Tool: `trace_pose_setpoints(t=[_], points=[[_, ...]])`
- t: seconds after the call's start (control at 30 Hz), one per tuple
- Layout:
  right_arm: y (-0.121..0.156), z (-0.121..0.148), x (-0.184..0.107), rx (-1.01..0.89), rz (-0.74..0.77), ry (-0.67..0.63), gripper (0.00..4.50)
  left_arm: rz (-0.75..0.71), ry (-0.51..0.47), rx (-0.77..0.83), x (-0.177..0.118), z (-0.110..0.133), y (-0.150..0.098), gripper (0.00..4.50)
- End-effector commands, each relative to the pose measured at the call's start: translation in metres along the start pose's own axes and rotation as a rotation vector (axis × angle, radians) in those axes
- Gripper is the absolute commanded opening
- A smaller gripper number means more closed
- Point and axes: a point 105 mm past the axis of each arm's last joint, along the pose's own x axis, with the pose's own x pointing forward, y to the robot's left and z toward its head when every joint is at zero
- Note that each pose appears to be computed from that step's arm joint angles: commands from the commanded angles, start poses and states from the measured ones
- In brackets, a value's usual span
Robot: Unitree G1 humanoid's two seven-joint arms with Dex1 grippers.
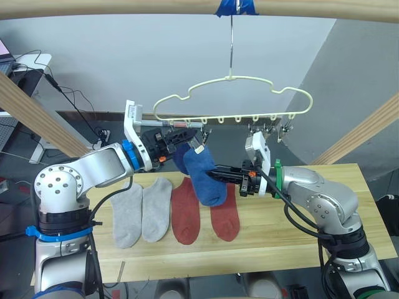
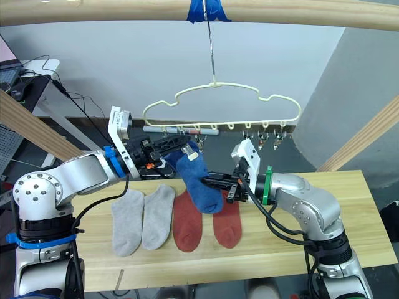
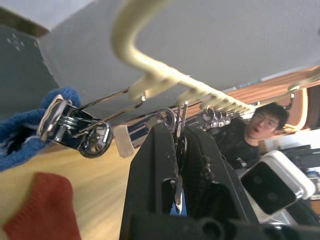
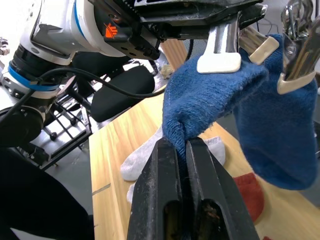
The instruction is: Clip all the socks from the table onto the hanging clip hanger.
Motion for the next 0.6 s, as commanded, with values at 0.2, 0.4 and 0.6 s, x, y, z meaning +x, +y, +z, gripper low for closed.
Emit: trace_pose_setpoints(t=[0.2,0.4,0.6], points=[[0.002,0.004,0.002,-0.063,-0.010,-0.011,0.00,-0.062,-0.005,0.077,-0.006,0.002,-0.016,2.93],[-0.001,0.000,0.007,-0.080,-0.025,-0.003,0.00,-0.016,0.089,0.222,-0.022,-0.007,-0.015,4.46],[-0.008,-0.005,0.010,-0.101,-0.059,0.012,1.74,0.040,0.154,0.432,-0.031,-0.021,-0.014,4.50]])
